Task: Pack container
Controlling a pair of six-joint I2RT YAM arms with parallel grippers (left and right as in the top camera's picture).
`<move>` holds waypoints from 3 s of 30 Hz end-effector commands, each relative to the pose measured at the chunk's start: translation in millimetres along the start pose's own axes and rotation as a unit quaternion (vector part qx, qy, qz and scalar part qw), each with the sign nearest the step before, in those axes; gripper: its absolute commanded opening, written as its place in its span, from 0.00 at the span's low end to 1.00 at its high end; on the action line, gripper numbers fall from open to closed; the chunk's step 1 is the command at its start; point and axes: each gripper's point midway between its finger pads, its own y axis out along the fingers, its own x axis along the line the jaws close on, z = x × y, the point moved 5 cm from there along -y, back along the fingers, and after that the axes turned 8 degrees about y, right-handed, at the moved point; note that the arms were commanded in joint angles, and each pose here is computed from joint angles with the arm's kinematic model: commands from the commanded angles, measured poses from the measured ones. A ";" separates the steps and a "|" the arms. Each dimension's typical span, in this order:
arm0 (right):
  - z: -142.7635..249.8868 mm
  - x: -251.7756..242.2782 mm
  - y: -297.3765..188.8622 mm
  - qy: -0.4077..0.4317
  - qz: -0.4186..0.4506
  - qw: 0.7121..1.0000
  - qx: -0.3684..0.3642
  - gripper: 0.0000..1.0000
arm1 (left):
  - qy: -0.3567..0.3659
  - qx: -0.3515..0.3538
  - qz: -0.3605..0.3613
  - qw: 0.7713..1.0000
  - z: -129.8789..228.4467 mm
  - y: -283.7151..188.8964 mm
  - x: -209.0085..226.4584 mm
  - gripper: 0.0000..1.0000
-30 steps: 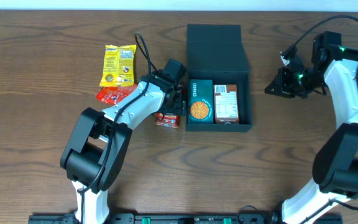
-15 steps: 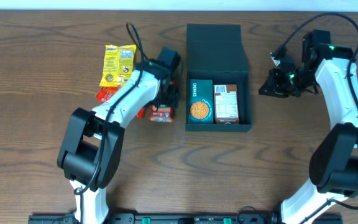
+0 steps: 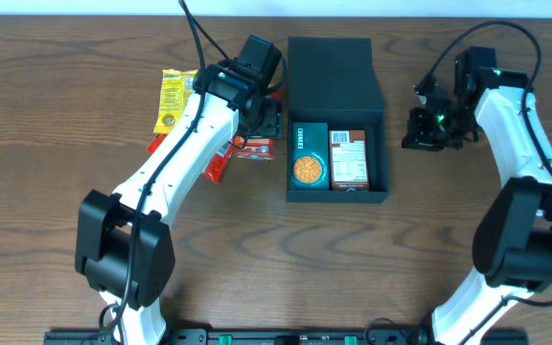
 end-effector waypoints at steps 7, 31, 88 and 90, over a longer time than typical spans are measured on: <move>2.4 4.6 56.1 0.035 -0.069 0.994 0.073 0.01 | 0.013 -0.032 0.072 0.997 -6.4 -19.8 -37.9 0.72; -7.9 65.3 87.5 -0.027 -0.081 0.996 0.041 0.02 | 0.031 -0.027 0.044 0.998 0.5 -17.9 -40.1 0.72; -30.0 50.4 -129.7 -0.032 -0.024 0.976 -0.216 0.02 | 0.001 0.024 -0.056 0.998 33.9 52.4 -32.7 0.72; -29.4 50.4 -129.4 -0.031 -0.024 0.976 -0.215 0.02 | 0.000 0.019 -0.065 0.998 32.7 52.2 -30.1 0.72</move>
